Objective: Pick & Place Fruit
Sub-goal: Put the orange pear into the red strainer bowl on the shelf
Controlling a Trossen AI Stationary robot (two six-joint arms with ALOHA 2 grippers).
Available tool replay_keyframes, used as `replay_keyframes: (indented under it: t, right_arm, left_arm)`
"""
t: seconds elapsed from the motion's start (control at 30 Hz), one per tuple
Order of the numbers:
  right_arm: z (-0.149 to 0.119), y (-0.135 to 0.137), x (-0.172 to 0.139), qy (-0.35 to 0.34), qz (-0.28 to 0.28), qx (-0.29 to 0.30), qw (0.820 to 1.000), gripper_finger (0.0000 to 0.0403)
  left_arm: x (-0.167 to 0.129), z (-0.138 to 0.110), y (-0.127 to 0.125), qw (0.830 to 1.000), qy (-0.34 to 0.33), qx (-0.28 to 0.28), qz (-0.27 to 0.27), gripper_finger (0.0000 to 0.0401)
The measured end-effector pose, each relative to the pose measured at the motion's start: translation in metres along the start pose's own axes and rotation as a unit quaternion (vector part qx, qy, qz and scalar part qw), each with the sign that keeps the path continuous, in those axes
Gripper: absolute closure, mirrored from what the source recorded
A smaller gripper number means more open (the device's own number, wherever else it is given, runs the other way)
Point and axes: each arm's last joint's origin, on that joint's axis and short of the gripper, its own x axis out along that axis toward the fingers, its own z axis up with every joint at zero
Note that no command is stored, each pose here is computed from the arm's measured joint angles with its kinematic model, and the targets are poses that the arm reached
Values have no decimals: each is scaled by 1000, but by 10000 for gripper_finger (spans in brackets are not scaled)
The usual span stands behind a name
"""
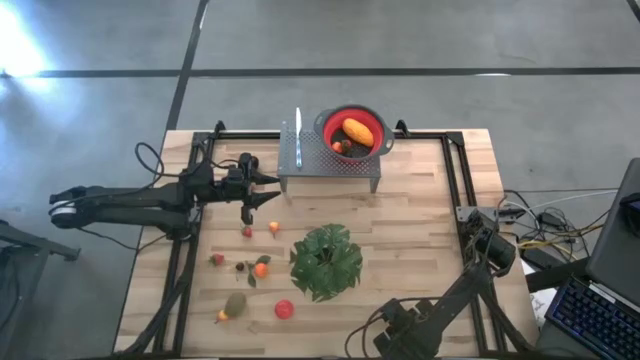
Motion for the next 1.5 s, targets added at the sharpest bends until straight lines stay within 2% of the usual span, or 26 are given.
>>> replay_keyframes:
  t: [0.3,0.53,0.73,0.83,1.03,1.27,1.5]
  right_arm:
    - [10,-1,-6,1,-5,-37,999,275]
    - [45,-15,-23,1,-60,-82,995,264]
    - [78,-37,-47,7,-124,-101,987,280]
    - [95,-50,-62,-11,-145,-108,983,283]
    - [133,-76,-99,-74,-93,-117,986,273]
    - [185,-117,-139,-147,-43,-119,981,282]
    - [238,-153,-165,-204,14,-114,972,269]
  left_arm:
    - [0,0,0,1000,0,0,0,234]
    - [0,0,0,1000,0,0,0,234]
    - [0,0,0,1000,0,0,0,234]
    - [0,0,0,1000,0,0,0,234]
    - [0,0,0,1000,0,0,0,234]
    - [0,0,0,1000,-1,0,0,234]
    - [0,1,0,1000,-2,15,0,234]
